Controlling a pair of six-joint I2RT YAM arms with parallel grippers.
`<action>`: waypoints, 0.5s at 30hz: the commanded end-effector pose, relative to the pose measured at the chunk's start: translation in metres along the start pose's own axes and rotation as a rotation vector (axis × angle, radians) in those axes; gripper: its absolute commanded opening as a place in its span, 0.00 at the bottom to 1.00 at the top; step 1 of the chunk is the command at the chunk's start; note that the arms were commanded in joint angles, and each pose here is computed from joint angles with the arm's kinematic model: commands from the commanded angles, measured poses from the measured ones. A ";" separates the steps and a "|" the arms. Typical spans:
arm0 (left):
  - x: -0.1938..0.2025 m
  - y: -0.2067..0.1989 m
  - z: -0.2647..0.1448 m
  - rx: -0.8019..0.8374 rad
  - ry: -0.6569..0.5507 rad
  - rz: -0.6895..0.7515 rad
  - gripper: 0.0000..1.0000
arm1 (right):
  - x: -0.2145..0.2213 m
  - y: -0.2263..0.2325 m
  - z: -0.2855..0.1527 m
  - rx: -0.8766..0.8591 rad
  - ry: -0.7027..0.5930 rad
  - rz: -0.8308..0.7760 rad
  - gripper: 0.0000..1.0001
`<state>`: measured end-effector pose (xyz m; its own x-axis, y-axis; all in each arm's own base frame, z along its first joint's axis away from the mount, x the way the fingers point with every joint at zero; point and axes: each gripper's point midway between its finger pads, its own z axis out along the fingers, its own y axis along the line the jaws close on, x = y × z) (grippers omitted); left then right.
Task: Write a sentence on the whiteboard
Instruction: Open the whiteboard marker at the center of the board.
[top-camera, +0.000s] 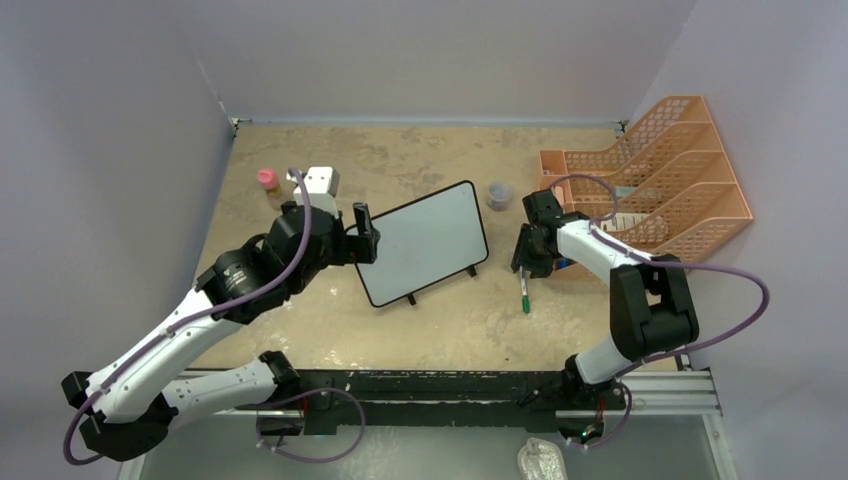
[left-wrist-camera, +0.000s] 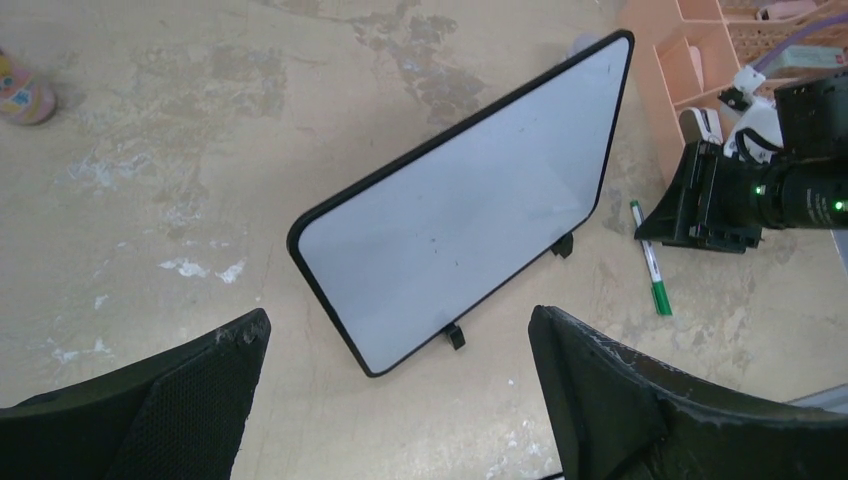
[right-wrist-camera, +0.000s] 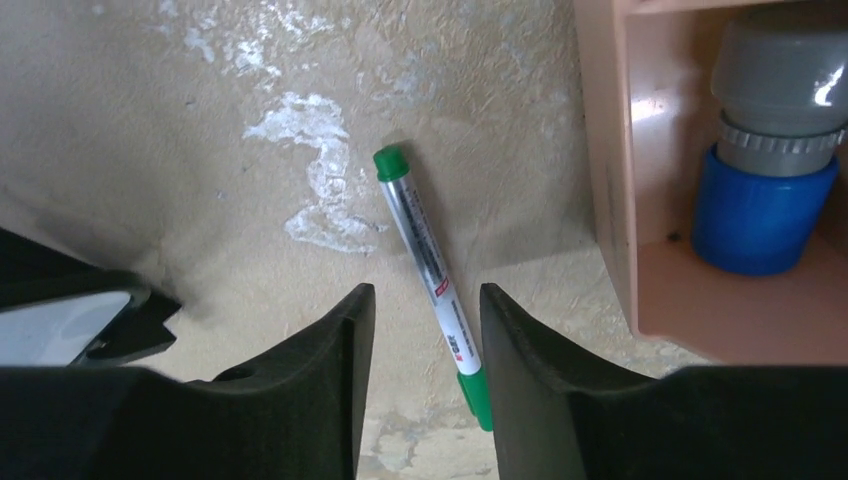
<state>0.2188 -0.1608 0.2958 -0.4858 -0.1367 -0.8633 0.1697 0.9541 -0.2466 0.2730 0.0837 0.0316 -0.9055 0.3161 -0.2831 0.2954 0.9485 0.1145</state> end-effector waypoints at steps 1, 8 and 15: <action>-0.034 -0.009 0.007 0.052 -0.047 -0.025 1.00 | -0.006 -0.010 0.009 0.055 -0.031 -0.014 0.43; -0.053 0.001 0.023 0.091 -0.021 -0.060 1.00 | 0.000 -0.014 0.018 0.080 -0.004 -0.030 0.35; -0.054 0.004 0.030 0.100 -0.005 -0.047 1.00 | 0.009 -0.006 0.025 0.072 0.029 -0.079 0.28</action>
<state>0.2680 -0.1489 0.3021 -0.5439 -0.1905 -0.8172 0.1443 0.9381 -0.3147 0.2739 0.0767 0.0139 -0.9181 0.2767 -0.2837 0.2753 0.9603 0.0457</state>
